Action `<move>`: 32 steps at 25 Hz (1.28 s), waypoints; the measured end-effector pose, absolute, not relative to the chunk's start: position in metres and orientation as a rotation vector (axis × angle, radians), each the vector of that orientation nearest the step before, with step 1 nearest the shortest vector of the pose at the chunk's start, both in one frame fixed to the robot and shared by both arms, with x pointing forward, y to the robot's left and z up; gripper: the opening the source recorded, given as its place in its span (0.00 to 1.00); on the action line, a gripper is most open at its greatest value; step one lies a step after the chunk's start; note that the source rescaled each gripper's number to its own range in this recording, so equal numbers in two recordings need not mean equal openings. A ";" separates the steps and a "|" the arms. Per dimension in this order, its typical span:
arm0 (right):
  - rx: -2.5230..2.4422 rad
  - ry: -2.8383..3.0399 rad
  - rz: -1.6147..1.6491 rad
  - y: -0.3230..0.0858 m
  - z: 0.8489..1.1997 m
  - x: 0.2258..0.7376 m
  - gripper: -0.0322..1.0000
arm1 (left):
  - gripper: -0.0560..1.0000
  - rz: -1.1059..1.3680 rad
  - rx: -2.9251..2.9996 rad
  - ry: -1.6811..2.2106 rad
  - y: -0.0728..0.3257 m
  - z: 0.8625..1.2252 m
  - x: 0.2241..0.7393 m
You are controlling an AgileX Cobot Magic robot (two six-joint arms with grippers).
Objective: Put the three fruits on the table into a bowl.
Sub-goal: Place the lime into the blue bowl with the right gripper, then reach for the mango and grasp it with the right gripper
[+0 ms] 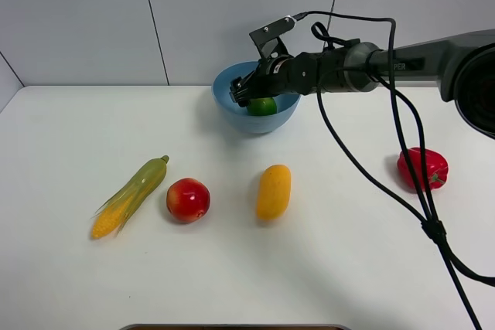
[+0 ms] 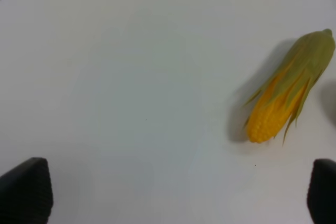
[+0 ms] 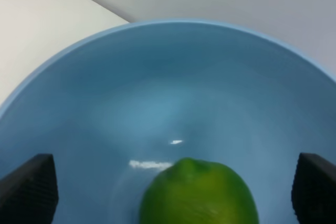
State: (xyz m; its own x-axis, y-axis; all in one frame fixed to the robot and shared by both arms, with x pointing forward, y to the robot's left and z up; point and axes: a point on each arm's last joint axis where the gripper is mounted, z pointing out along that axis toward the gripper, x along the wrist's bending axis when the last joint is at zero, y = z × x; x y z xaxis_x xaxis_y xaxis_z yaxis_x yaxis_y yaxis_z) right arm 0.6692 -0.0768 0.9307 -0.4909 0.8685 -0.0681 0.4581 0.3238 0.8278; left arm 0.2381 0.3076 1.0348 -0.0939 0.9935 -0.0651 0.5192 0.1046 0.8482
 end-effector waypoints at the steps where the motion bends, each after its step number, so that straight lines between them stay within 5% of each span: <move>1: 1.172 2.082 1.061 -0.077 0.934 0.668 0.98 | 1.00 0.883 1.493 1.702 0.308 1.035 0.238; 16: 1.366 1.977 1.362 -0.087 1.105 0.597 1.00 | 1.00 0.883 1.493 1.702 0.308 1.035 0.238; 24: 1.483 2.203 1.323 -0.064 1.124 0.533 1.00 | 1.00 0.883 1.493 1.702 0.308 1.035 0.238; 32: 1.860 2.144 1.236 -0.089 1.098 0.473 1.00 | 1.00 0.883 1.493 1.702 0.308 1.035 0.238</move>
